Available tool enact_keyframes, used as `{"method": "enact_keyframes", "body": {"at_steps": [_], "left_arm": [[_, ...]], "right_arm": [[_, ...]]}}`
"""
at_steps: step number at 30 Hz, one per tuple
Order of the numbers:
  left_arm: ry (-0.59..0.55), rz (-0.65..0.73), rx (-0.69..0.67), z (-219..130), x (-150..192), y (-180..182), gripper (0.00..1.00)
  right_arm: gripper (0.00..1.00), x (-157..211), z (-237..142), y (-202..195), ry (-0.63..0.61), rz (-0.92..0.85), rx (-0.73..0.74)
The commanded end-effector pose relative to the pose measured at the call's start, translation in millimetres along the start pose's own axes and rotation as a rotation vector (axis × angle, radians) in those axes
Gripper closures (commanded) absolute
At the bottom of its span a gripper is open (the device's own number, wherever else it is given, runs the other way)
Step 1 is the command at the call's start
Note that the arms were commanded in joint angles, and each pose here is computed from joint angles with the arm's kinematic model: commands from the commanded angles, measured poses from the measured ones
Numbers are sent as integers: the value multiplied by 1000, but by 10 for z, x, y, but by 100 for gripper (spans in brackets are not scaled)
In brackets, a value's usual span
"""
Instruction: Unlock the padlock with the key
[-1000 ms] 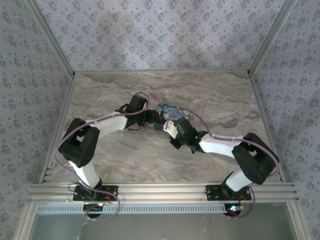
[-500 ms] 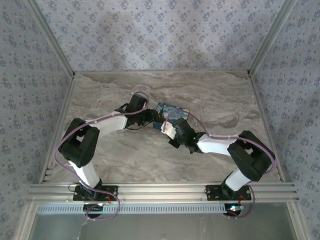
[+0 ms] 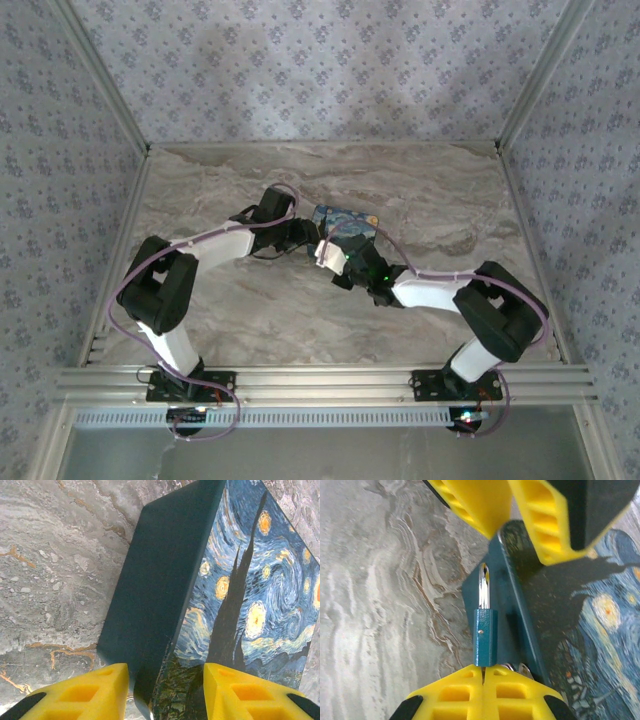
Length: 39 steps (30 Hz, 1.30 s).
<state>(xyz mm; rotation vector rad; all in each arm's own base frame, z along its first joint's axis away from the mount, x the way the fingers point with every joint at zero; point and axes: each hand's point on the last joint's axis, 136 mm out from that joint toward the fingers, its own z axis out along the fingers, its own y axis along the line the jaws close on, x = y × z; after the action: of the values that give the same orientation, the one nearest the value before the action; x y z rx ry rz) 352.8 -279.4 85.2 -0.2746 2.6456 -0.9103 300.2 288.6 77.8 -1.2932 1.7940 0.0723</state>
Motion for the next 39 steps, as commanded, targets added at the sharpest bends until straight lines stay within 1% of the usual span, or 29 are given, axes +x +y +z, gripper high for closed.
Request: {"method": "enact_keyframes", "body": {"at_steps": [1, 6, 9, 18, 24, 28, 31, 35, 37, 39], "left_arm": [[-13, -29, -38, -136, -10, 173, 57], [-93, -45, -35, -439, -135, 234, 55], [-129, -43, -47, -607, -139, 282, 54], [-225, -50, -66, -1036, 14, 447, 52], [-305, -27, -121, -1371, 48, 566, 50], [-351, -4, -176, -1567, 60, 670, 46], [-369, -2, -196, -1633, 70, 736, 42], [-378, -18, -209, -1633, 78, 820, 41], [-377, -24, -214, -1613, 84, 853, 41], [-377, -29, -218, -1595, 87, 885, 39]], "right_arm": [[100, -229, -44, -33, -46, -14, 16], [100, -313, -257, -15, -74, 31, 19], [100, -371, -419, -37, -85, 61, 26], [100, -513, -947, -227, -136, 197, 72], [100, -437, -1214, -361, -146, 334, 106], [100, -216, -1376, -531, -111, 497, 158], [100, 4, -1474, -707, -81, 645, 208], [100, 437, -1543, -938, -4, 887, 292], [100, 722, -1547, -1015, 56, 1011, 338], [100, 977, -1530, -1058, 114, 1100, 379]]}}
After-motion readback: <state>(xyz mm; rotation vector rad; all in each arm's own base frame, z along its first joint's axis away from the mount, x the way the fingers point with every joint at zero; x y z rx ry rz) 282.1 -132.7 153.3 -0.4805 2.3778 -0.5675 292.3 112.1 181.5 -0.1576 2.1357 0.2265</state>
